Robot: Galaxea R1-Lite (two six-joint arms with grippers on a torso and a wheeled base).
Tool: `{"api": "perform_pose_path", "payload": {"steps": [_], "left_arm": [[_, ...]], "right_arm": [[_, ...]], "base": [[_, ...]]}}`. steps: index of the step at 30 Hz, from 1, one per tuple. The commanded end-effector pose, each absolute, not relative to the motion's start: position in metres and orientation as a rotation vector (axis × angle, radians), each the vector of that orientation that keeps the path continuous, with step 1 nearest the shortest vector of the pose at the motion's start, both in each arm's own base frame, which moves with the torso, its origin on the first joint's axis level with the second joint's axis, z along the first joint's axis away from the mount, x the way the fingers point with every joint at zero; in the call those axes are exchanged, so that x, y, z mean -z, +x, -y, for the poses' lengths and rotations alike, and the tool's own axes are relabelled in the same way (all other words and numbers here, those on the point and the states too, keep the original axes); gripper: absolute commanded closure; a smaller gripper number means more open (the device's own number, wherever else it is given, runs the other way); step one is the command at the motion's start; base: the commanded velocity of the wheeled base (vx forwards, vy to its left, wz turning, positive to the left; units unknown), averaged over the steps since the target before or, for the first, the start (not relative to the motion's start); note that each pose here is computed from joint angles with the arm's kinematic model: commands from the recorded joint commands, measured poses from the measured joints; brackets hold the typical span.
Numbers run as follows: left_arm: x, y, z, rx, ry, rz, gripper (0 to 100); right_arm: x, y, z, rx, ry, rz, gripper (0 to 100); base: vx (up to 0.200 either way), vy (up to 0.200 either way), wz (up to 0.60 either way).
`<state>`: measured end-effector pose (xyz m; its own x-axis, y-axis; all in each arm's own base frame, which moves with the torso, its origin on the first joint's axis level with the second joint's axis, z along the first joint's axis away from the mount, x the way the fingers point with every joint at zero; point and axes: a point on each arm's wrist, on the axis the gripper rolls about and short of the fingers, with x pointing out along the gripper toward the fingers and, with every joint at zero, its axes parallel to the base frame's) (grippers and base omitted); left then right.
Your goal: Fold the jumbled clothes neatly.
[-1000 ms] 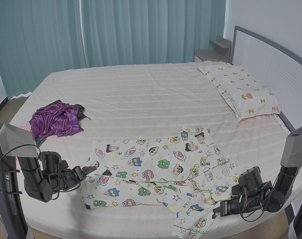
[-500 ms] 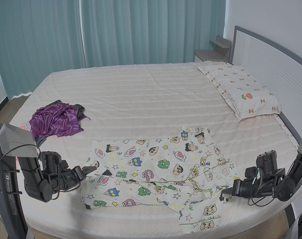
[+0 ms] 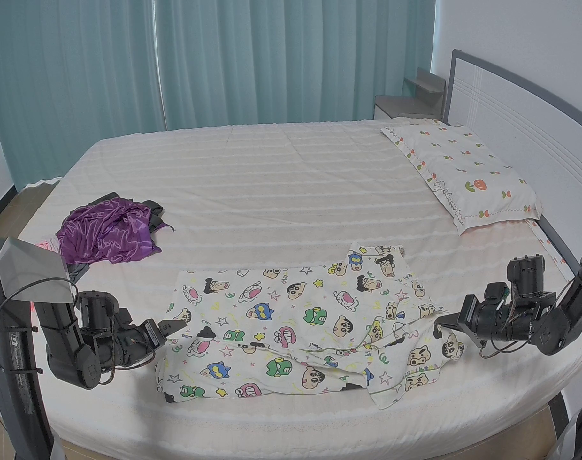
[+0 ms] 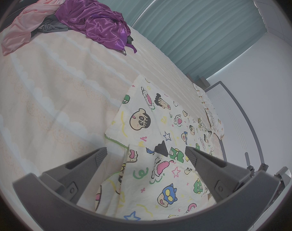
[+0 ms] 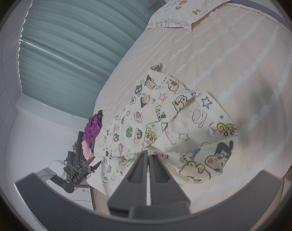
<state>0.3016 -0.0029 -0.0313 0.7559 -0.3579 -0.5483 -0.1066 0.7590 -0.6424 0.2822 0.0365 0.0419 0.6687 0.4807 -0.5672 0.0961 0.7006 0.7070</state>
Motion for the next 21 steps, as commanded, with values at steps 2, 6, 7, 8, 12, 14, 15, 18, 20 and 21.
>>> {"api": "perform_pose_path", "payload": {"steps": [2, 6, 7, 8, 12, 14, 15, 18, 20, 21], "left_arm": [[0.032, 0.302, 0.003, 0.149, -0.71, -0.716, 0], [0.032, 0.302, 0.003, 0.149, -0.71, -0.716, 0], [0.032, 0.302, 0.003, 0.149, -0.71, -0.716, 0], [0.032, 0.302, 0.003, 0.149, -0.71, -0.716, 0], [0.032, 0.302, 0.003, 0.149, -0.71, -0.716, 0], [0.032, 0.302, 0.003, 0.149, -0.71, -0.716, 0], [0.032, 0.302, 0.003, 0.149, -0.71, -0.716, 0], [0.032, 0.302, 0.003, 0.149, -0.71, -0.716, 0], [0.032, 0.302, 0.003, 0.15, -0.71, -0.714, 0], [0.032, 0.302, 0.003, 0.15, -0.71, -0.714, 0]], "right_arm": [[-0.042, 0.306, -0.028, -0.199, 0.822, -0.824, 100], [-0.042, 0.315, -0.025, -0.185, 0.833, -0.827, 100], [-0.044, 0.319, -0.023, -0.182, 0.838, -0.813, 100], [-0.044, 0.322, -0.023, -0.181, 0.84, -0.811, 100], [-0.044, 0.33, -0.024, -0.173, 0.841, -0.827, 100], [-0.043, 0.336, -0.023, -0.164, 0.842, -0.84, 100], [-0.043, 0.338, -0.023, -0.162, 0.843, -0.844, 100], [-0.039, 0.347, -0.022, -0.151, 0.844, -0.846, 100], [-0.035, 0.352, -0.02, -0.143, 0.847, -0.848, 100], [-0.033, 0.354, -0.019, -0.14, 0.849, -0.847, 100]], "base": [[0.0, 0.0, 0.0], [0.0, 0.0, 0.0], [0.0, 0.0, 0.0], [0.0, 0.0, 0.0], [0.0, 0.0, 0.0], [0.0, 0.0, 0.0], [0.0, 0.0, 0.0], [0.0, 0.0, 0.0], [0.0, 0.0, 0.0], [0.0, 0.0, 0.0]]}}
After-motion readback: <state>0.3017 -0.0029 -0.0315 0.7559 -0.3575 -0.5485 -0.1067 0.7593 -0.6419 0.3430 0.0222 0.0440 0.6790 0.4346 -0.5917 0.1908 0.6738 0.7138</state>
